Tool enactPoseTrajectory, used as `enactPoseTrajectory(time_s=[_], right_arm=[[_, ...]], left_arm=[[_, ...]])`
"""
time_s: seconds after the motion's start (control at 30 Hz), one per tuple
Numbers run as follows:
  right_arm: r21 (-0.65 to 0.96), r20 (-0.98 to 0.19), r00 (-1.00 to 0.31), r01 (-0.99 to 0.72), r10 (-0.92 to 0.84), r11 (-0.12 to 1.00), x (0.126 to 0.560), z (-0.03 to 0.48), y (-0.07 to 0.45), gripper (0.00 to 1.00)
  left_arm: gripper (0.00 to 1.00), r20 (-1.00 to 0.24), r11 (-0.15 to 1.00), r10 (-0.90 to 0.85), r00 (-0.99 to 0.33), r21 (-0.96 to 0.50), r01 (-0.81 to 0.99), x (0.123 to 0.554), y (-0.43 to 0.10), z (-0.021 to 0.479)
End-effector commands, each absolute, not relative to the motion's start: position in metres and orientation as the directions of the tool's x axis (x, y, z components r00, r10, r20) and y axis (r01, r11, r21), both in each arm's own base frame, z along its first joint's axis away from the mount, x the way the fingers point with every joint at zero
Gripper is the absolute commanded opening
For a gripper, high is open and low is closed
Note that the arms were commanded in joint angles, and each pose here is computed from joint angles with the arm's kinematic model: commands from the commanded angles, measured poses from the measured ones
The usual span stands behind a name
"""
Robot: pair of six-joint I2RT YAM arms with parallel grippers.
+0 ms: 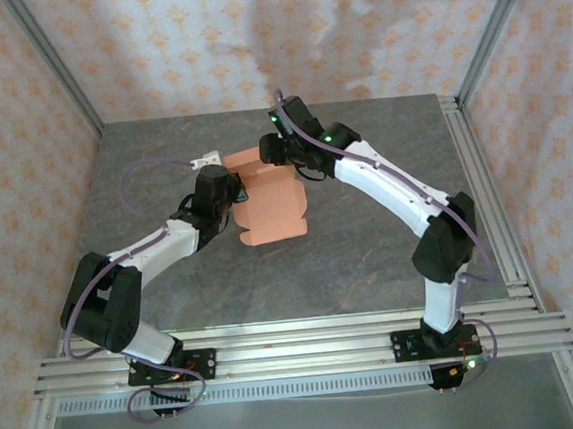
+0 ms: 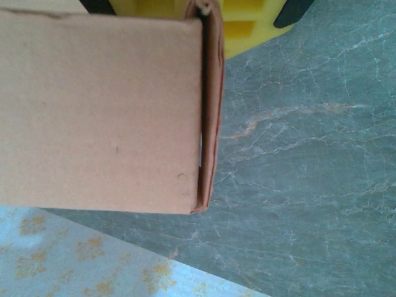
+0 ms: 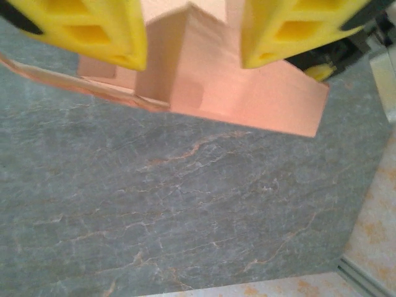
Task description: Fold the paper box
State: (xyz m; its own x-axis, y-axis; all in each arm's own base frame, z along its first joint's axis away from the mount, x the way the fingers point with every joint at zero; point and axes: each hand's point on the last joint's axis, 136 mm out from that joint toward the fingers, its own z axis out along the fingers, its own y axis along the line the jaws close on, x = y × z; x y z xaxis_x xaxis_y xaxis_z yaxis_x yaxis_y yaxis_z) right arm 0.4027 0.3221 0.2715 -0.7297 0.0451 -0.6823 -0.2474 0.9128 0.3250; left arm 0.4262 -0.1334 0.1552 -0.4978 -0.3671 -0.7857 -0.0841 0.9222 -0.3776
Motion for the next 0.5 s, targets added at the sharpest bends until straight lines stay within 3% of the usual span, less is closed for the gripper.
enactPoseTrajectory(time_s=[0.0,0.23,0.47], right_arm=[[0.321,-0.783,-0.615,-0.274,0.092,0.907,0.392,0.328,0.295,0.51],[0.294,-0.828,-0.557,-0.334,0.064,0.895,0.384,0.346,0.243,0.55],[0.406,-0.752,-0.647,-0.307,0.124,0.861,0.397,0.321,0.181,0.52]], left_arm=[[0.0,-0.782,0.914,-0.388,-0.489,-0.396,-0.091,0.429,-0.135,0.165],[0.0,-0.768,0.908,-0.371,-0.522,-0.417,-0.031,0.426,-0.147,0.169],[0.0,-0.733,0.864,-0.349,-0.584,-0.492,0.102,0.419,-0.175,0.178]])
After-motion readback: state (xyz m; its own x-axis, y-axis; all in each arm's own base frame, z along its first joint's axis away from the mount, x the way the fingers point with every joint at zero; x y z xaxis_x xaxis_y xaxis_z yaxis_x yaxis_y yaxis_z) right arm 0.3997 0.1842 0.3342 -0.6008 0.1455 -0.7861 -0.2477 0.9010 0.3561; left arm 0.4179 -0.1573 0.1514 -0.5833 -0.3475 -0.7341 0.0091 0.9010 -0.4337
